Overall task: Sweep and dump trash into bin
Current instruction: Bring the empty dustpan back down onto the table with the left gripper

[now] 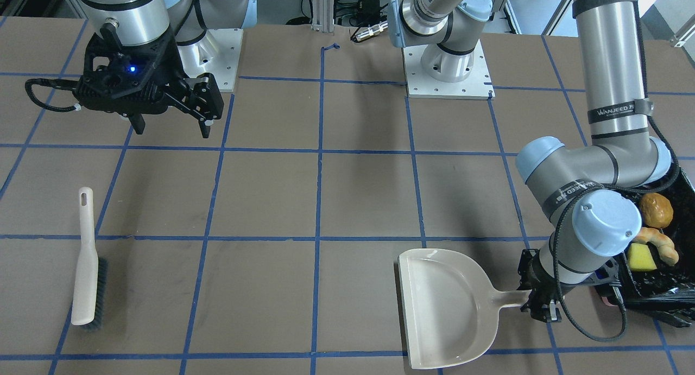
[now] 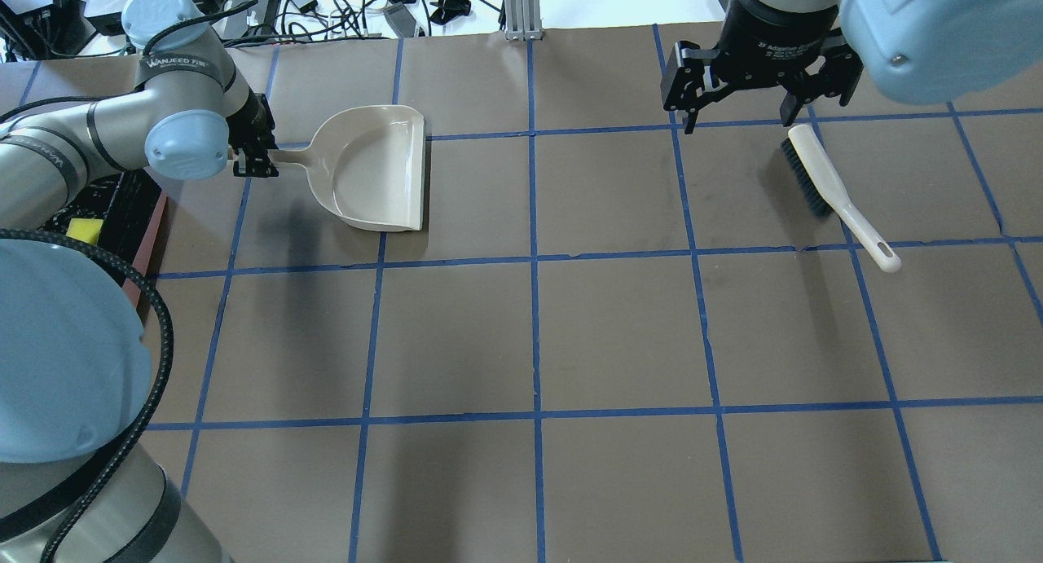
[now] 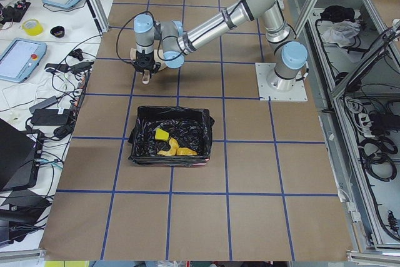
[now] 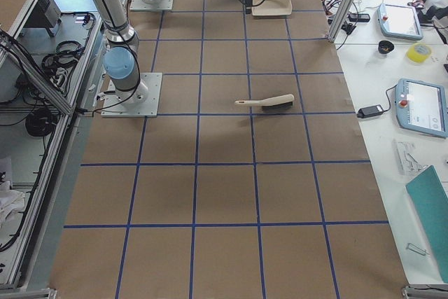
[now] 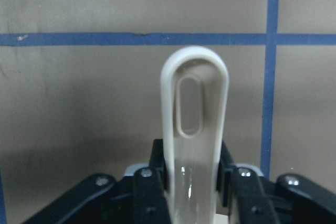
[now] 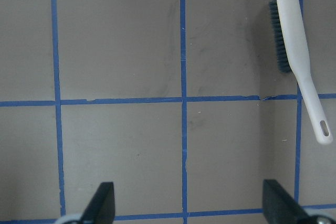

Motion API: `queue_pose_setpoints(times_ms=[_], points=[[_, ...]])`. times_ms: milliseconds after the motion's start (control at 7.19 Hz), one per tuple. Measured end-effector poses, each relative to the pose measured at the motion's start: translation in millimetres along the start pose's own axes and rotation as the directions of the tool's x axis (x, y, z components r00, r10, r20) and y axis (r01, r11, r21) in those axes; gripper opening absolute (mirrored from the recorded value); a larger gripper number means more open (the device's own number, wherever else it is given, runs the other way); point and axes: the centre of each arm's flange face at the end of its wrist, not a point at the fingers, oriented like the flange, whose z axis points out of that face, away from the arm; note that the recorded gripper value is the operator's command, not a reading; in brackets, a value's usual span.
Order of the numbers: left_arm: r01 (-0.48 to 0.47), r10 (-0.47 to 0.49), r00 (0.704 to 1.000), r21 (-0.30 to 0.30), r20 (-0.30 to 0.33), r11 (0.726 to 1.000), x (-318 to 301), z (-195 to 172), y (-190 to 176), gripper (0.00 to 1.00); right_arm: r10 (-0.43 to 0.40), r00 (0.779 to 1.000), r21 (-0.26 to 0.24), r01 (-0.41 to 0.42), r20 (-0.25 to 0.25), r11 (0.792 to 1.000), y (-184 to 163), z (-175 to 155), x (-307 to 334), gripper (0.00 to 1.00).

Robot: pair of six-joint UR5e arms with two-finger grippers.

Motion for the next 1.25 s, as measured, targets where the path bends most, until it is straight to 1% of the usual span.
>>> queue_pose_setpoints(times_ms=[139,557,696,835,974,1113,1253], points=[[0.001,-0.001,1.0,0.0,0.001,1.0,-0.2,0.6,0.1,0.06,0.001,1.0,0.001,-0.001,0.0,1.0,-0.2,-0.4,0.5,1.0],[-0.028,0.028,1.0,0.0,0.004,1.0,-0.8,1.6,0.2,0.02,0.003,1.0,0.0,-0.003,0.0,1.0,-1.3,0.5,1.6,1.0],[-0.038,0.038,0.999,0.0,0.005,0.999,-0.8,2.0,0.2,0.06,0.003,1.0,-0.001,-0.003,0.0,1.0,-1.7,1.1,1.5,1.0],[-0.045,0.045,0.999,-0.001,0.006,0.999,-0.4,3.1,0.2,0.16,0.003,1.0,-0.001,-0.003,0.0,1.0,-1.9,1.5,1.4,1.0],[-0.048,0.048,0.999,-0.001,0.007,0.999,0.2,4.7,0.2,0.41,0.003,1.0,-0.001,-0.003,0.001,1.0,-1.9,1.5,1.4,1.0],[-0.048,0.048,0.999,0.0,0.008,0.999,0.7,5.7,0.1,0.62,0.003,1.0,-0.001,-0.003,0.0,1.0,-1.6,1.1,1.5,1.0],[-0.044,0.044,0.999,0.0,0.01,0.999,0.4,7.2,0.1,0.73,0.003,1.0,0.0,-0.003,0.0,1.0,-1.2,0.5,1.7,1.0]])
